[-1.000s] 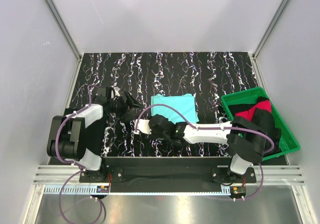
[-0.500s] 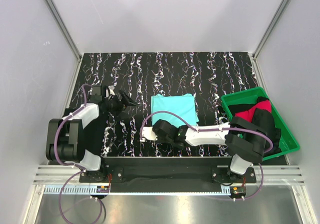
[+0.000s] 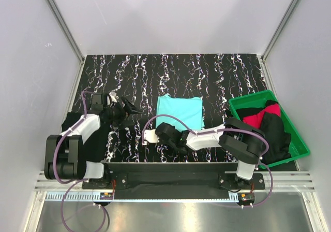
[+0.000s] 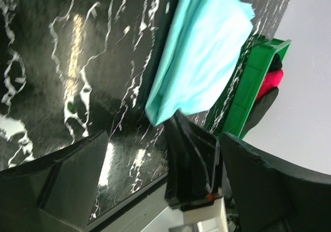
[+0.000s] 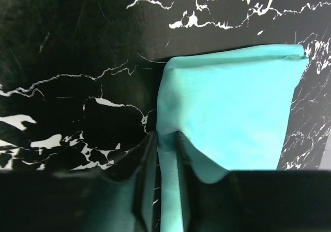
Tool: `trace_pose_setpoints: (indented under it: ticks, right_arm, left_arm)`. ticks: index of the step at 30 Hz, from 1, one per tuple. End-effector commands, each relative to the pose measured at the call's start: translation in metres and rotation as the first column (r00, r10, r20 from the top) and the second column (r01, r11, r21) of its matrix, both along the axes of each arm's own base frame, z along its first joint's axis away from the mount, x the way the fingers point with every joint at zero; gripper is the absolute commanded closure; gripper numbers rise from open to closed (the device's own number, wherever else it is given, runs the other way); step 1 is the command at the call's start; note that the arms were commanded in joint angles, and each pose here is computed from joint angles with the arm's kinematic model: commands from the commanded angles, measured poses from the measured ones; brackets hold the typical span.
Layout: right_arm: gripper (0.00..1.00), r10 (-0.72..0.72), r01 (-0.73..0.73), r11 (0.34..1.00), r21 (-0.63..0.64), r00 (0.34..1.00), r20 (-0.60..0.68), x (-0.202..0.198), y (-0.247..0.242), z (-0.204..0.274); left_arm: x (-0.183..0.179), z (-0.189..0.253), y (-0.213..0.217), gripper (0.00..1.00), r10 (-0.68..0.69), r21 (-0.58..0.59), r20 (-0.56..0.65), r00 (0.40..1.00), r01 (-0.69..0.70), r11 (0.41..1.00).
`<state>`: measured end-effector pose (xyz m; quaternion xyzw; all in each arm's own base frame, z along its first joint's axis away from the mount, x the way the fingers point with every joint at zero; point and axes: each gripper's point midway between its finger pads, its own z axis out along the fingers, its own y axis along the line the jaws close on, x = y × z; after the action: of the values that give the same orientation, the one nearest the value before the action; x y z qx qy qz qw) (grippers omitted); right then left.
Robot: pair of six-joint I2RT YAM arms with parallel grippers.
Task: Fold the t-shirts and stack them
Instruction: Neatly place the folded tshirt to the corner
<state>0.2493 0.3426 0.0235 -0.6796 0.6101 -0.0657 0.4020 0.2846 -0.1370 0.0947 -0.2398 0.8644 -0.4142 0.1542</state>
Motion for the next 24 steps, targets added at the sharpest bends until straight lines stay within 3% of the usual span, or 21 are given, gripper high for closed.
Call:
trace_pose_setpoints:
  ticks: [1, 8, 14, 24]
  right_arm:
    - [0.75, 0.009, -0.009, 1.0, -0.018, 1.0, -0.016, 0.003, -0.003, -0.009]
    - [0.99, 0.006, -0.005, 0.999, 0.04, 1.0, -0.028, -0.001, -0.004, 0.008]
    - [1.0, -0.023, 0.024, 0.992, 0.124, 1.0, -0.01, 0.009, -0.007, 0.039]
    - [1.0, -0.011, 0.014, 0.983, 0.182, 1.0, -0.021, 0.008, -0.009, 0.069]
  left_arm:
    - [-0.002, 0.008, 0.001, 0.04, -0.014, 0.0, 0.06, 0.998, 0.014, 1.0]
    - [-0.001, 0.009, -0.006, 0.02, -0.048, -0.044, 0.054, 0.997, 0.051, 0.998]
    - [0.011, 0.008, -0.016, 0.01, -0.075, -0.075, 0.074, 0.994, 0.08, 0.994]
    - [0.021, 0.004, -0.07, 0.01, -0.134, -0.147, 0.077, 0.988, 0.144, 0.979]
